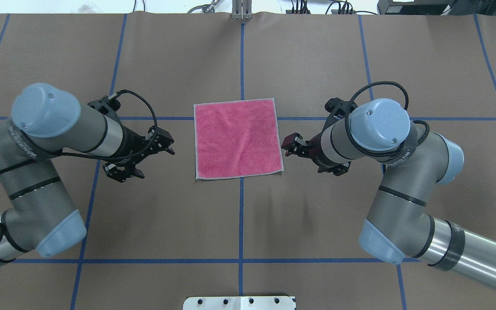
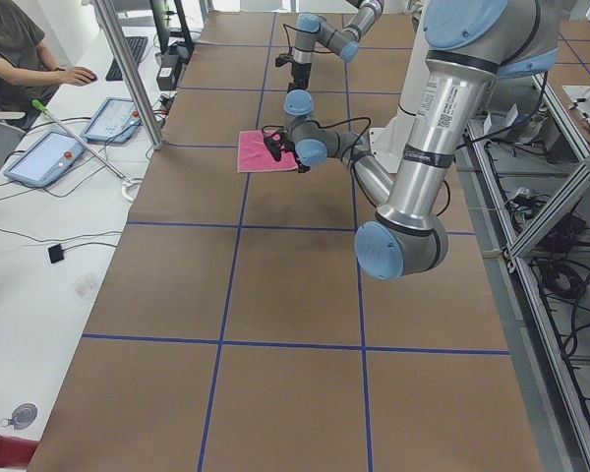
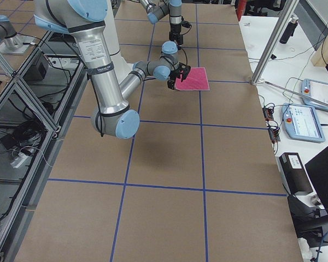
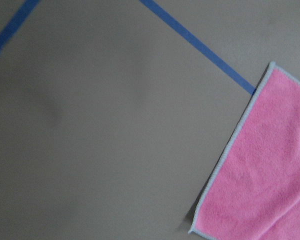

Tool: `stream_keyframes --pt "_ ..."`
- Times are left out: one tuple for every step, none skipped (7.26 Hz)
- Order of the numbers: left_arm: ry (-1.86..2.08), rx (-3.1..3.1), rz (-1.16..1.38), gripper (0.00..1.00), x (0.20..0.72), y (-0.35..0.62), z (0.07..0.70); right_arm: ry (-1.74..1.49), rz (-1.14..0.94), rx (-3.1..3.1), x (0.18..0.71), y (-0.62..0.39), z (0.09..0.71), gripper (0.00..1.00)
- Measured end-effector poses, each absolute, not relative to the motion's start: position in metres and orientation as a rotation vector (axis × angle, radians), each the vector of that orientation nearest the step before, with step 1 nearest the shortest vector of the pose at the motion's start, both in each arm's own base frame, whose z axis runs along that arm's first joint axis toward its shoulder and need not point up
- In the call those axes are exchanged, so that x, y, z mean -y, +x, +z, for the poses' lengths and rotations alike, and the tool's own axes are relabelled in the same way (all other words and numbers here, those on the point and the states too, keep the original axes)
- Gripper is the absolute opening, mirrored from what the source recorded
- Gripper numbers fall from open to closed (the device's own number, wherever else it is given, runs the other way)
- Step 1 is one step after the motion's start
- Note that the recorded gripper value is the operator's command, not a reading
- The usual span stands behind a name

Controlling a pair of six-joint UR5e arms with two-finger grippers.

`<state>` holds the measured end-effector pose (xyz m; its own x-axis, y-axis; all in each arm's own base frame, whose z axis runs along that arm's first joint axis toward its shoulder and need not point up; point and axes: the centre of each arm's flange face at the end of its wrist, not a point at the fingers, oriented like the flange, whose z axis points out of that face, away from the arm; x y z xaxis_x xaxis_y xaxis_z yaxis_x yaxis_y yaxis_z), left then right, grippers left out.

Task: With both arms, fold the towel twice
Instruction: 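Move both grippers toward the near corners of the pink towel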

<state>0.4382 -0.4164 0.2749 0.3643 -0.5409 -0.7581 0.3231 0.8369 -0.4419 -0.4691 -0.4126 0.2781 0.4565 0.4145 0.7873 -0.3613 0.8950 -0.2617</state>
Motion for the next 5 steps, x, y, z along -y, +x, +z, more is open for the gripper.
stream_keyframes --pt "-0.232 -1.054 -0.564 1.0 0.415 0.454 0.263 -0.077 0.515 0.982 0.413 -0.481 0.276 0.96" --pt "-0.231 -1.05 -0.568 1.0 0.416 0.462 0.258 -0.091 0.557 0.976 0.413 -0.495 0.274 0.91" --pt "-0.23 -1.05 -0.569 1.0 0.418 0.467 0.254 -0.097 0.606 0.977 0.414 -0.507 0.27 0.85" --pt "-0.23 -1.051 -0.57 1.0 0.421 0.472 0.251 -0.101 0.652 0.989 0.414 -0.517 0.269 0.86" --pt "-0.232 -1.052 -0.574 1.0 0.424 0.477 0.246 -0.106 0.676 1.002 0.412 -0.524 0.271 1.0"
